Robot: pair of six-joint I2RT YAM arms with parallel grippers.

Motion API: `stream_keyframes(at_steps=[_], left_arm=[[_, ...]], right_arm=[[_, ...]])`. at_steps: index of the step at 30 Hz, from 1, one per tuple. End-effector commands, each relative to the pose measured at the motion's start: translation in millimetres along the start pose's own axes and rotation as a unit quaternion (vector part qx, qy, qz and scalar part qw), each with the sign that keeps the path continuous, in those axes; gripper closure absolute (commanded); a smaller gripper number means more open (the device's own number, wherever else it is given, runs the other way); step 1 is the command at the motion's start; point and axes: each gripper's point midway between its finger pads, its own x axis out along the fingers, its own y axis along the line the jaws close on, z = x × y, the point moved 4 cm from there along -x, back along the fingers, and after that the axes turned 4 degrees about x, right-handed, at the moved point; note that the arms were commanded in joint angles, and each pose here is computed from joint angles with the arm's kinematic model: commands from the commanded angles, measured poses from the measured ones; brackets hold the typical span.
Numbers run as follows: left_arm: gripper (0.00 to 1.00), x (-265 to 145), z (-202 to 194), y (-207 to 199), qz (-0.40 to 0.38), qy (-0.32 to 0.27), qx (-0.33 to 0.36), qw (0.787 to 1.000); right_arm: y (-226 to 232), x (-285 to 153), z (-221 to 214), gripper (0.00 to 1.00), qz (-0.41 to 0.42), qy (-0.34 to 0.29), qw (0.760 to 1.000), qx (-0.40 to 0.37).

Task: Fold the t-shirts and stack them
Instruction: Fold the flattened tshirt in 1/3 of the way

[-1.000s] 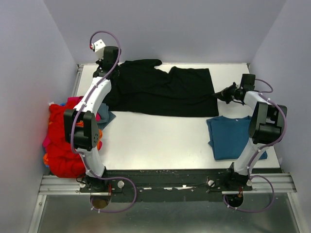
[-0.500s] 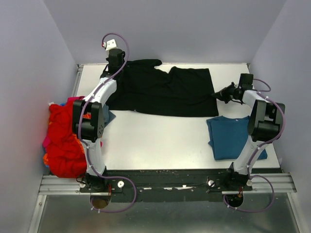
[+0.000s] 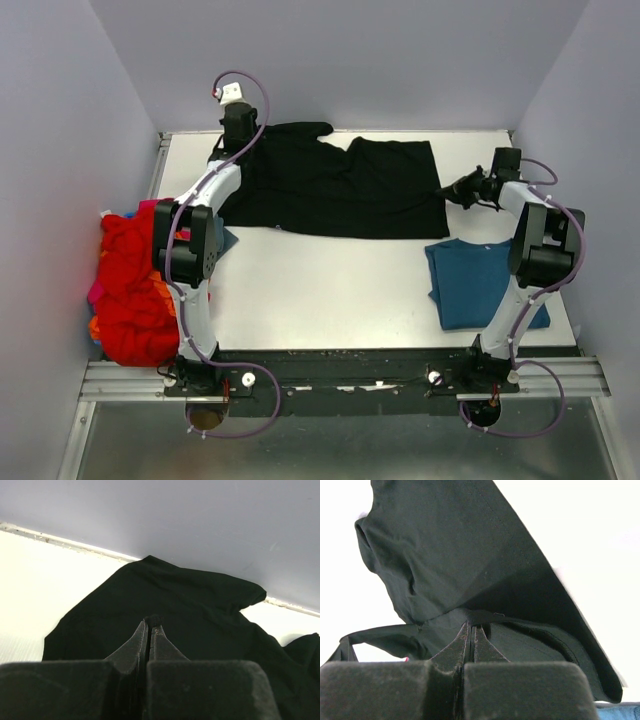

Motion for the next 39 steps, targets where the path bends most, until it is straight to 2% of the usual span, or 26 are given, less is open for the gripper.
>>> stream_keyframes(at_steps=[1,8,21,32,39], left_arm=[[1.0,9.4,4.7,8.8,0.003,-0.019,0.002,1.0],[1.0,-4.0,19.1,22.9,0.022,-0.047,-0.028,0.998],[1.0,-50.1,30.5,51.6,0.056,-0.066,-0.029,0.996],[1.0,-66.2,49.4,70.8,0.096,-0.085,-0.022,0.991],[1.0,-70.4,48.1,82.6,0.128,-0.084,-0.011,0.988]], right_arm=[[-6.4,9.5,7.6,0.99,-0.023,-0.006,1.0,0.0],[-7.6,14.4,10.9,0.99,-0.033,-0.009,0.999,0.002],[-9.4,7.0,12.9,0.99,-0.053,-0.019,0.998,0.001],[-8.5,7.1,11.7,0.99,-0.053,-0.015,0.998,0.001],[-5.6,6.5,14.2,0.99,-0.055,-0.017,0.998,0.0]])
